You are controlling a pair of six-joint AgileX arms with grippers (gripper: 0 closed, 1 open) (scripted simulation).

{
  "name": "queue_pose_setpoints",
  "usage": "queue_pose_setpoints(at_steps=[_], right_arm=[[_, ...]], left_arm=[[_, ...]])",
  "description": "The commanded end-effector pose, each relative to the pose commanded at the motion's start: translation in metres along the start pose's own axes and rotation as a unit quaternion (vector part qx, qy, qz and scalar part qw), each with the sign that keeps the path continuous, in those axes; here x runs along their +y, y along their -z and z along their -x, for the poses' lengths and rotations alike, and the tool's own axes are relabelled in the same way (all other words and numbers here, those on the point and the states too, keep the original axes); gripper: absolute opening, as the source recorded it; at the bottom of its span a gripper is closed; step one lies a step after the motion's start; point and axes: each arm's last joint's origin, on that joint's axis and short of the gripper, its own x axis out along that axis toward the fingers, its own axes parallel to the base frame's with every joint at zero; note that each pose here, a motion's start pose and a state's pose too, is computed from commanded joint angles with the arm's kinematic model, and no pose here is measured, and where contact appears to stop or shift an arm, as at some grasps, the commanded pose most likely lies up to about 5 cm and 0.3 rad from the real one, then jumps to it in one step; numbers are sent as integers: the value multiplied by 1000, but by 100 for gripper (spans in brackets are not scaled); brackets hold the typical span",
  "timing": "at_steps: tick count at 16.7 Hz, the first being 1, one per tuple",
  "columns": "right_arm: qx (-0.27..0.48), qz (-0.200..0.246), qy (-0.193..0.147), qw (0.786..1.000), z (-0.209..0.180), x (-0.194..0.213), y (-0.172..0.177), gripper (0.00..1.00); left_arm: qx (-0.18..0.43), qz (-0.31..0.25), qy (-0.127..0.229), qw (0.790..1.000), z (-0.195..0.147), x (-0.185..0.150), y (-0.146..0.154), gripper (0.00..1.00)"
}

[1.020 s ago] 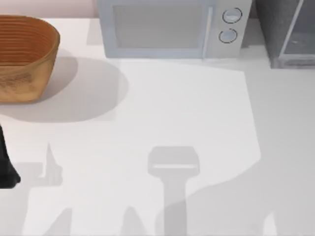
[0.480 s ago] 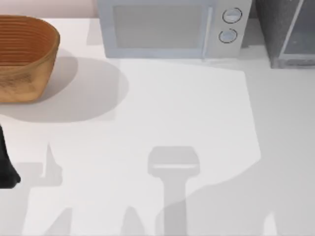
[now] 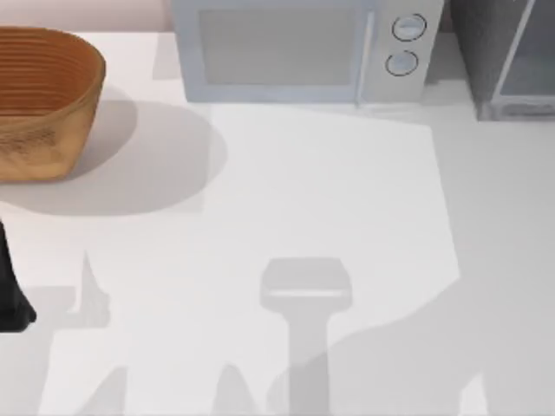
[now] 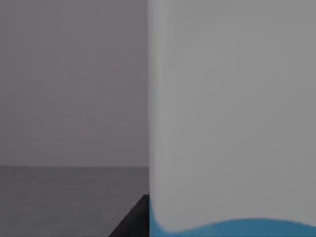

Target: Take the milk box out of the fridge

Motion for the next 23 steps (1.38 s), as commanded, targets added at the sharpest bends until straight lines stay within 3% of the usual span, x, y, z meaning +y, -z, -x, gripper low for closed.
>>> queue_pose_setpoints(at_steps=[6, 12, 23], right_arm=[[3, -1, 0, 1000, 0, -1, -41, 0], [0, 0, -2, 1000, 3, 0, -43, 0], [5, -2, 0, 1000, 99, -1, -40, 0]], left_arm=[[0, 0, 0, 1000, 0, 0, 0, 100], [0, 0, 0, 1000, 0, 0, 0, 100], [0, 0, 0, 1000, 0, 0, 0, 100]])
